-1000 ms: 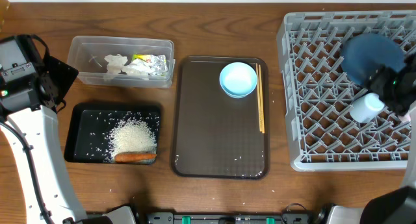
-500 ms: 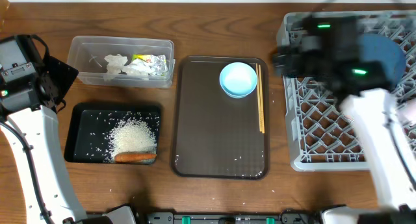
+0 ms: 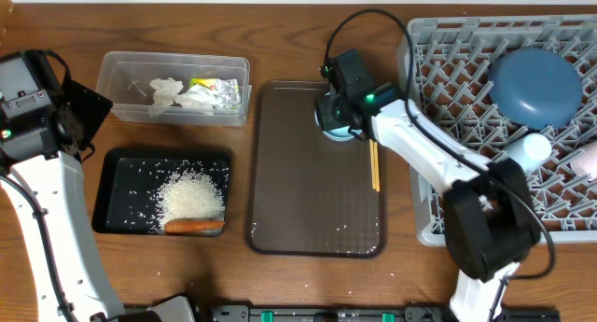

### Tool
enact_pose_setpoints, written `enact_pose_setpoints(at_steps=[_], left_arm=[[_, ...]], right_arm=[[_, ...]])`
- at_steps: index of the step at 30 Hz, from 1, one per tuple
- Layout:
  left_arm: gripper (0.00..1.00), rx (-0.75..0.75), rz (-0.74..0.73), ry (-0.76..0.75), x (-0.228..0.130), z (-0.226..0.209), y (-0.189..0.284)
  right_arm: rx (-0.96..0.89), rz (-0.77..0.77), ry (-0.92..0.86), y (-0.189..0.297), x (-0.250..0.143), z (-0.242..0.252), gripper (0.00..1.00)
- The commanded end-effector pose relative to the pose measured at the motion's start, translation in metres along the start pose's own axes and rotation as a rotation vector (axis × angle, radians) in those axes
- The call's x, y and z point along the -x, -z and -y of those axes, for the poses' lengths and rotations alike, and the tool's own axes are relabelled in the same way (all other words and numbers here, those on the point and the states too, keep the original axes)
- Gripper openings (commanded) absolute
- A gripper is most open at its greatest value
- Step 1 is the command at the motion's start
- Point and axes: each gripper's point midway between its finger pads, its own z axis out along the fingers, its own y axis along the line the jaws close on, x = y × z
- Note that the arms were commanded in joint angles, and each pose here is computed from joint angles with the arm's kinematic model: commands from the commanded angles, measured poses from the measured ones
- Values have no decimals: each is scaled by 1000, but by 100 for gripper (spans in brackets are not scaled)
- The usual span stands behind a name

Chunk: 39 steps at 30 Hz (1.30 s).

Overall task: Sort waste into correct bins and load items into the dishwasher rack
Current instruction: 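Reach the right gripper to the light-blue bowl rim and grasp it, then carry the light-blue bowl over the dish rack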

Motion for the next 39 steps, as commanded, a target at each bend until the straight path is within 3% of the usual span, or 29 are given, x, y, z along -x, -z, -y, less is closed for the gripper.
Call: enact_pose_setpoints(at_steps=[1,10,17,28,29,34,39], left_arm=[[100,10,10,5,4,-2,0],[100,10,10,5,4,-2,0],[100,10,10,5,4,-2,0],[100,10,11,5,4,-2,1],[100,10,10,5,4,-2,0],[100,10,10,5,4,-2,0],[100,10,10,5,4,-2,0]], right_arm=[[27,-44,-13,-17,-13,-13,58],[17,-77,31,-24,-29,-31,57],[-85,-116,36,-35,-43,-15,48],[-82,-115,33,-32,-42,-16,5],[-80,-112,32,-28,-39,-17,1],[-73,-58,2,24,-9,-18,1],[-133,-28,-118,96,-1,18,1]])
